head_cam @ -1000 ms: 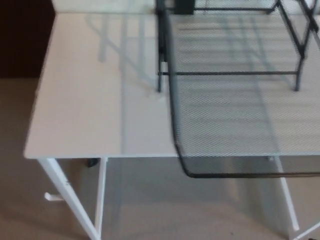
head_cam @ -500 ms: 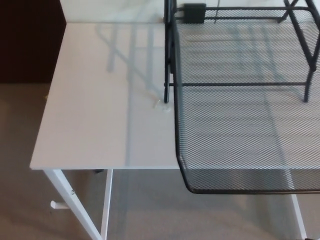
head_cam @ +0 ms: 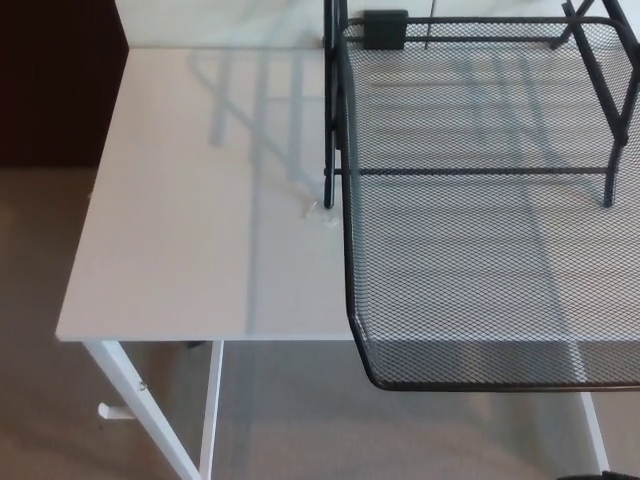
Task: The robot walk towards a table in front and then pushes a layer of a file tray back to its original position using its right hand
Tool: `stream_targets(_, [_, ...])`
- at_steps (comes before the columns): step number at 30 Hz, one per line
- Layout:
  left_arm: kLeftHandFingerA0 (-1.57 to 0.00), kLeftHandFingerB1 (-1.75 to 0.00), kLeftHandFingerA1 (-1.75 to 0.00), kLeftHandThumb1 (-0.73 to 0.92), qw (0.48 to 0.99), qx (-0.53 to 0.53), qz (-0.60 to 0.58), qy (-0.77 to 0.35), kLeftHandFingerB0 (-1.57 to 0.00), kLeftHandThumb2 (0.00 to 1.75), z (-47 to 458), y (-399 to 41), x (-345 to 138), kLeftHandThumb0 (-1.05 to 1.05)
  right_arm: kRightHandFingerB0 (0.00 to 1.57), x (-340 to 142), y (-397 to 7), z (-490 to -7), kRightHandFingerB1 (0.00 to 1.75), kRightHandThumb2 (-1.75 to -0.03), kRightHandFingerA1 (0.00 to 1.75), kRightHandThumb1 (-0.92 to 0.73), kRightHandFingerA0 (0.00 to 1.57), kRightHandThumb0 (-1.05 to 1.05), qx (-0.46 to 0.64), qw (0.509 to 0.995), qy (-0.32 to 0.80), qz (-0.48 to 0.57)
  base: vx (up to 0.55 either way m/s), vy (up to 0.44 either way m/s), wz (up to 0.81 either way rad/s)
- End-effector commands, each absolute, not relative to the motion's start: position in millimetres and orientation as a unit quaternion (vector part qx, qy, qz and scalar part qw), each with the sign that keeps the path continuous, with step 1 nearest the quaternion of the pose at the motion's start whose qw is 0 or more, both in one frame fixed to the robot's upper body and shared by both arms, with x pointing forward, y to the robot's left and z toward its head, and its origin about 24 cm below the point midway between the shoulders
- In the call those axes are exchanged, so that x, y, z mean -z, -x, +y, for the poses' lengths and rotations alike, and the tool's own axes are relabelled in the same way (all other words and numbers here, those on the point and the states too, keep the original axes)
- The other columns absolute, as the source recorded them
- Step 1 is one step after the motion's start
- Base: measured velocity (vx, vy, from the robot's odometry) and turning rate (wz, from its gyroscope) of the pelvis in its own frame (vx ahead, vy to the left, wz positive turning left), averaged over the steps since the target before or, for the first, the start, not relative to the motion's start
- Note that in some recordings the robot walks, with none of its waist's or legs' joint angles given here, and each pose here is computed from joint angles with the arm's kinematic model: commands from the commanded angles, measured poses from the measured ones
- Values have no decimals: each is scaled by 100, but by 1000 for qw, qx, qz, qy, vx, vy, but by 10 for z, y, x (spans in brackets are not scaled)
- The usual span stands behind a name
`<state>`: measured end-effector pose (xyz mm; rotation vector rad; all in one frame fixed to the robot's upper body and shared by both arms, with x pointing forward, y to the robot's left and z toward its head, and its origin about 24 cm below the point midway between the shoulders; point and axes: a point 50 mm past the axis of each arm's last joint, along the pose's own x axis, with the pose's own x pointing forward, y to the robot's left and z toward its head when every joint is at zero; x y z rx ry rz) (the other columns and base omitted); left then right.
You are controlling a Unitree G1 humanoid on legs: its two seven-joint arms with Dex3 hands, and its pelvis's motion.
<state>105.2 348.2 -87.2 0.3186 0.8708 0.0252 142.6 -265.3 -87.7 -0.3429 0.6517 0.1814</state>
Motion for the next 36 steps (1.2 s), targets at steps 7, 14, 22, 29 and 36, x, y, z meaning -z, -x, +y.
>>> stream_targets(7, [-71, -38, -43, 51, 891, -11, 418, -175, -52, 55, 3554, -1097, 820, -30, 53, 92, -939, -2710, 41, -57, 44, -59, 58, -43, -60, 968, 189, 156, 0, 0, 0])
stream_targets(14, [-71, -38, -43, 51, 892, -14, 414, -181, -52, 55, 3568, -1104, 803, -31, 69, -274, -822, -2846, 44, -59, 46, -59, 73, -42, 81, 981, 176, 33, 0, 0, 0])
stream_targets(22, [-71, -38, -43, 52, 894, -28, 412, -174, -52, 55, 3587, -1090, 794, -29, 67, -605, -930, -3001, 44, -60, 53, -63, 70, -50, 194, 967, 161, -27, 0, 0, 0])
stream_targets(29, [-73, -38, -43, 50, 894, -26, 410, -179, -54, 55, 3603, -1068, 785, -33, 26, -886, -939, -3213, 35, -61, 54, -70, 21, -63, 323, 927, 166, -91, 0, 0, 0])
stream_targets(36, [-72, -38, -43, 51, 894, -28, 409, -181, -53, 55, 3623, -1083, 763, -31, 4, -1195, -954, -3170, 30, -92, 38, -54, 1, -63, 329, 897, 215, -201, 0, 0, 0])
